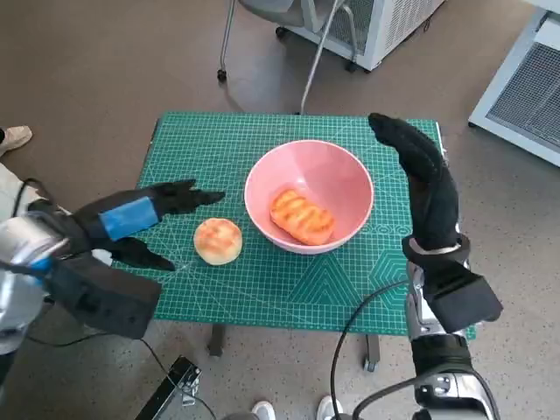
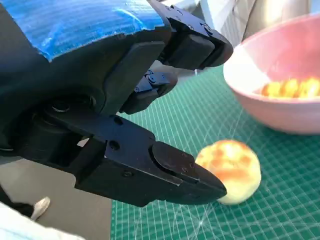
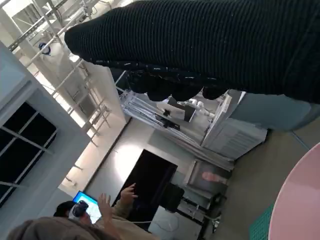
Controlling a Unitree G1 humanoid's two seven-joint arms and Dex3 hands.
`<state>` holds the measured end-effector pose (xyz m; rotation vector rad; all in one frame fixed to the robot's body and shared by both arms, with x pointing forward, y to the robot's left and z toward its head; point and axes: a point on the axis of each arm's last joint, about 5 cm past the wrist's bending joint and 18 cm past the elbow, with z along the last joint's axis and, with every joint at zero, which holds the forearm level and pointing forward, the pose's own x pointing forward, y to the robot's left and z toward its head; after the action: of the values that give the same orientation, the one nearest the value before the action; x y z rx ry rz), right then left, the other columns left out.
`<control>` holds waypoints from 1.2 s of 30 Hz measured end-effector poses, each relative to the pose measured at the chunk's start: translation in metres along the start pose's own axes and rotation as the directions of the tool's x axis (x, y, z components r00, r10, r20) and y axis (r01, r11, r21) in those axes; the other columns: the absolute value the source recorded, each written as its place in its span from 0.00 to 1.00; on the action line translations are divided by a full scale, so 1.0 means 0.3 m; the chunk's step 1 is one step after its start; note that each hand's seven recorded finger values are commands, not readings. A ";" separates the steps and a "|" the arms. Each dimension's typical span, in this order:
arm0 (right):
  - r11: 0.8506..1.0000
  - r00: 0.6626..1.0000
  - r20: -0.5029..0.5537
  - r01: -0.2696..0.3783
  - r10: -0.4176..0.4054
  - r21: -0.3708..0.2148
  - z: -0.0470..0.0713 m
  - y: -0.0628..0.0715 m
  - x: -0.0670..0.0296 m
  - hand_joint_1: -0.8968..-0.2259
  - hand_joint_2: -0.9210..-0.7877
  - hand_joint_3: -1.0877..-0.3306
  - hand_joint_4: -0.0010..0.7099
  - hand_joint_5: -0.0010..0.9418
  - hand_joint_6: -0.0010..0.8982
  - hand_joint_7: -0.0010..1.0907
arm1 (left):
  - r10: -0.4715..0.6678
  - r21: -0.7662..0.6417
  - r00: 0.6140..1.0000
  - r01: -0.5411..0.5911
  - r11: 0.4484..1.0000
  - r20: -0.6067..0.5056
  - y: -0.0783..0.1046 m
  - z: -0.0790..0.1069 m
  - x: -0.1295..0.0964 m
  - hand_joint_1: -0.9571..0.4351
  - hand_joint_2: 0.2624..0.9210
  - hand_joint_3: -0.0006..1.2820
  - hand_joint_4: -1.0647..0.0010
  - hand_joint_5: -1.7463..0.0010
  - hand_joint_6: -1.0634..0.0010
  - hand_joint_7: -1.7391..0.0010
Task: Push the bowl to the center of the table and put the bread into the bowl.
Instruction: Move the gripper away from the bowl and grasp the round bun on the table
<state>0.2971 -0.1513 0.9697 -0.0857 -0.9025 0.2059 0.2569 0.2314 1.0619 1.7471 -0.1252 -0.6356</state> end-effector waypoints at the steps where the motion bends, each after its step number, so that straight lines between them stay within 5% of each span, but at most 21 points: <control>1: 1.000 1.000 0.000 -0.001 0.001 0.000 0.000 0.000 0.000 0.52 0.00 0.44 0.54 0.03 0.04 0.81 | -0.005 0.007 1.000 0.005 1.000 0.002 -0.005 0.001 0.009 0.74 0.72 0.00 0.94 0.99 0.72 0.99; 28: 1.000 1.000 0.009 0.005 -0.005 -0.006 0.006 -0.010 0.001 0.53 0.00 0.44 0.54 0.03 0.04 0.80 | -0.213 0.108 0.977 0.211 0.972 0.011 -0.101 0.035 0.221 0.77 0.82 0.02 0.87 0.99 0.67 0.99; 36: 1.000 1.000 0.010 0.018 -0.018 -0.010 0.007 -0.010 0.000 0.53 0.00 0.44 0.54 0.03 0.04 0.80 | -0.260 0.120 0.966 0.258 0.959 -0.004 -0.129 0.054 0.278 0.76 0.92 0.04 0.70 0.98 0.54 0.97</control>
<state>0.2960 -0.1542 0.9714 -0.0862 -0.9137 0.1848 0.3102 0.1943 0.9947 1.8927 0.0611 -0.8433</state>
